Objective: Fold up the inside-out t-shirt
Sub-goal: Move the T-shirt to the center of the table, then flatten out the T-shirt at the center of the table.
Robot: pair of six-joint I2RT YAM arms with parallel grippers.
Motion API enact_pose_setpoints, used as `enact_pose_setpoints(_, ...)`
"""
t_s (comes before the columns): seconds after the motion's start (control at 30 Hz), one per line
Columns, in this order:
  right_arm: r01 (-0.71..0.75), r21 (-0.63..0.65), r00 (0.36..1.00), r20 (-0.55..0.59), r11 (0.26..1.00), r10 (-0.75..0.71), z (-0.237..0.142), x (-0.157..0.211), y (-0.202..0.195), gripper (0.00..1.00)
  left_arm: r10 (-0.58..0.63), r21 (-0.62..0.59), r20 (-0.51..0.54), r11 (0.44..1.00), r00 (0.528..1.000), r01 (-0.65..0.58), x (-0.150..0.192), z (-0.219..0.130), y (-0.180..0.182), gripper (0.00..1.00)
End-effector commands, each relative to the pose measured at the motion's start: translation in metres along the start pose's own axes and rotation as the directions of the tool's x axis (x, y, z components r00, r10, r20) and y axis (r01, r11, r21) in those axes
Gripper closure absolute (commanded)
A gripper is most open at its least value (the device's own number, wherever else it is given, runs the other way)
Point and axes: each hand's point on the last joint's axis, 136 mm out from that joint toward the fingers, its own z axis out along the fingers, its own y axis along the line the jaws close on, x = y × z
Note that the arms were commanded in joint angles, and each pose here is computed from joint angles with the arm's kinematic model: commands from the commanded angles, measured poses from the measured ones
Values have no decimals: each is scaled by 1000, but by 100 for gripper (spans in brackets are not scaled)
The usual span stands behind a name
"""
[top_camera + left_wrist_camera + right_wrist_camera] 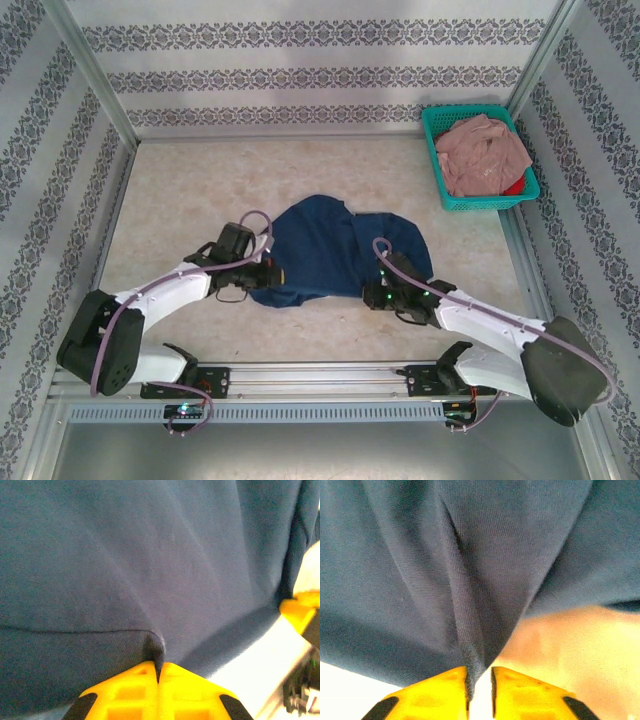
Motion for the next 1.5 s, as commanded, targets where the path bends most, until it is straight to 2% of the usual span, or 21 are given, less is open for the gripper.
enact_pose_setpoints(0.0,96,17,989,115,995,-97,-21,-28,16,62,39,25,-95,999,995,-37,30,6,-12,98)
enact_pose_setpoints(0.07,202,-30,968,157,979,-195,-30,-43,40,57,66,6,-62,998,996,-65,24,0,-13,91)
enact_pose_setpoints(0.17,301,-88,945,160,949,-285,-30,-55,68,54,109,-39,48,994,993,-107,6,-17,-16,72)
enact_pose_setpoints(0.23,326,-76,941,123,942,-316,-20,-61,75,53,119,-49,119,992,986,-114,-4,-26,-19,63)
enact_pose_setpoints(0.3,330,-24,942,81,944,-327,-11,-66,71,51,119,-55,146,992,982,-112,-8,-31,-21,58)
enact_pose_setpoints(0.4,263,107,964,10,959,-265,-6,-71,39,47,160,-30,79,987,984,-158,1,-25,-30,48)
enact_pose_setpoints(0.53,255,243,966,-29,936,-255,-5,-67,6,41,279,-147,-44,948,959,-282,22,-10,-22,39)
enact_pose_setpoints(0.6,242,263,970,-44,934,-239,2,-65,-3,40,281,-217,-84,931,956,-293,24,-5,-10,38)
enact_pose_setpoints(0.67,217,235,976,-59,947,-209,14,-63,-3,41,277,-225,-116,928,954,-296,28,4,-6,37)
enact_pose_setpoints(0.7,212,226,977,-59,951,-204,19,-64,-3,43,270,-227,-121,929,955,-291,28,7,-5,39)
enact_pose_setpoints(0.73,203,225,979,-63,953,-194,23,-66,-4,53,265,-233,-120,929,957,-287,27,11,-3,43)
enact_pose_setpoints(0.8,189,225,982,-59,956,-180,22,-74,-6,73,265,-223,-102,933,959,-282,20,18,-7,59)
enact_pose_setpoints(0.87,179,214,984,-30,960,-177,12,-85,-6,91,280,-209,-86,933,956,-292,9,20,-15,83)
enact_pose_setpoints(0.93,167,177,985,17,970,-173,-6,-97,-2,100,301,-187,-57,933,952,-306,-2,17,-28,100)
enact_pose_setpoints(1.03,127,83,985,110,988,-136,-44,-117,9,100,322,-115,21,941,946,-318,-20,1,-56,100)
enact_pose_setpoints(1.17,38,-125,973,230,991,-9,-103,-145,29,100,326,-38,154,945,933,-324,-44,-36,-89,100)
enact_pose_setpoints(1.33,1,-309,947,305,951,98,-154,-174,52,100,303,-59,257,953,918,-298,-73,-70,-96,100)
enact_pose_setpoints(1.47,14,-364,934,337,931,118,-178,-190,64,100,292,-99,304,956,907,-275,-90,-87,-94,100)
